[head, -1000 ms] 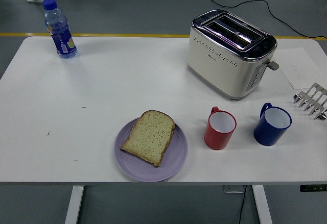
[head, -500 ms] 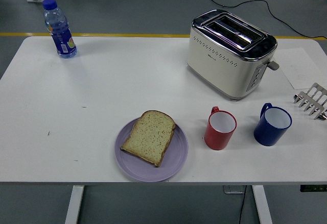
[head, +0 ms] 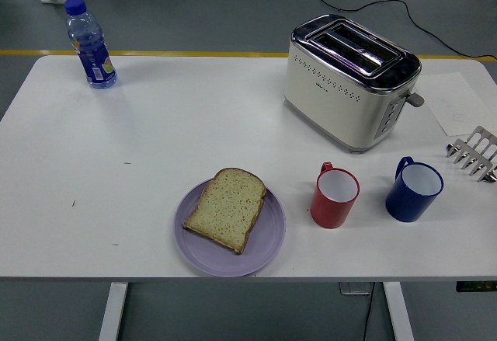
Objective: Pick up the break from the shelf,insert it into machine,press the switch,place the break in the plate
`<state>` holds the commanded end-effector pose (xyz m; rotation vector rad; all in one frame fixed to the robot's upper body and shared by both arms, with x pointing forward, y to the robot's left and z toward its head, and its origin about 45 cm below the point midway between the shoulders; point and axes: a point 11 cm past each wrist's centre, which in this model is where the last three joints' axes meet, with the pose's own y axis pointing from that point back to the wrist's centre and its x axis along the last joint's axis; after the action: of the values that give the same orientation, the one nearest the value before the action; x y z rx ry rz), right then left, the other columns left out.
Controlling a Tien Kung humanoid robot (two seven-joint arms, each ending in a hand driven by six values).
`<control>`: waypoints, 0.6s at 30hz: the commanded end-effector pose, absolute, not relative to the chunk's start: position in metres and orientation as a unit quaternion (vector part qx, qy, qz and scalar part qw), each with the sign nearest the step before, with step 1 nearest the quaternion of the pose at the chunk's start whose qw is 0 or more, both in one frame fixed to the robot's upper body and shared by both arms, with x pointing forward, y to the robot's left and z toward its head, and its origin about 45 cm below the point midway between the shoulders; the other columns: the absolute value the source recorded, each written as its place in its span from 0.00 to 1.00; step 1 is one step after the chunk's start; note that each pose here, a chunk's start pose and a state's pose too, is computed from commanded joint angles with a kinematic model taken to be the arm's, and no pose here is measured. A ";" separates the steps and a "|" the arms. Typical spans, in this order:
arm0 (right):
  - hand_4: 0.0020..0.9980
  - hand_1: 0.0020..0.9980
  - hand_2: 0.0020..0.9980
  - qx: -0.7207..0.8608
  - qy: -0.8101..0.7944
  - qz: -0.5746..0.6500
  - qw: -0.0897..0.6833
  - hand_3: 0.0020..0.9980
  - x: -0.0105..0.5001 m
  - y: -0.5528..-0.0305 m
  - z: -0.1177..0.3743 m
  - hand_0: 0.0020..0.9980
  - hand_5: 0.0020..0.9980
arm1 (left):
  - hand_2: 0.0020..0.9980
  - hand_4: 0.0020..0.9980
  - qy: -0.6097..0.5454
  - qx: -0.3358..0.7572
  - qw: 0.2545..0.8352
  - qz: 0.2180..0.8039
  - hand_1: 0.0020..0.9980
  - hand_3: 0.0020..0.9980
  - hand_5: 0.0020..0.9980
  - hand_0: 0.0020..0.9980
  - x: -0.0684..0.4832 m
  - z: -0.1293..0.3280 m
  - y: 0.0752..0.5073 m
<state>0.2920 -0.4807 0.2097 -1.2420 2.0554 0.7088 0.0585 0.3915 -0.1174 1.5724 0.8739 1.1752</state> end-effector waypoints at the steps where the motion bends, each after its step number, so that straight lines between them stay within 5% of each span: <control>1: 0.41 0.64 0.67 -0.471 0.779 0.270 0.314 0.61 0.292 -0.480 0.209 0.70 0.24 | 0.68 0.29 0.358 0.643 0.476 0.481 0.69 0.56 0.84 0.68 0.058 -0.117 0.391; 18: 0.41 0.62 0.65 -0.464 0.775 0.269 0.334 0.60 0.292 -0.481 0.216 0.69 0.23 | 0.68 0.29 0.365 0.629 0.474 0.497 0.69 0.56 0.84 0.68 0.064 -0.117 0.389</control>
<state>0.2916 -0.4814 0.2161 -1.2111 2.0223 0.7025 0.0643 0.3887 -0.1174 1.5378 0.8932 1.2150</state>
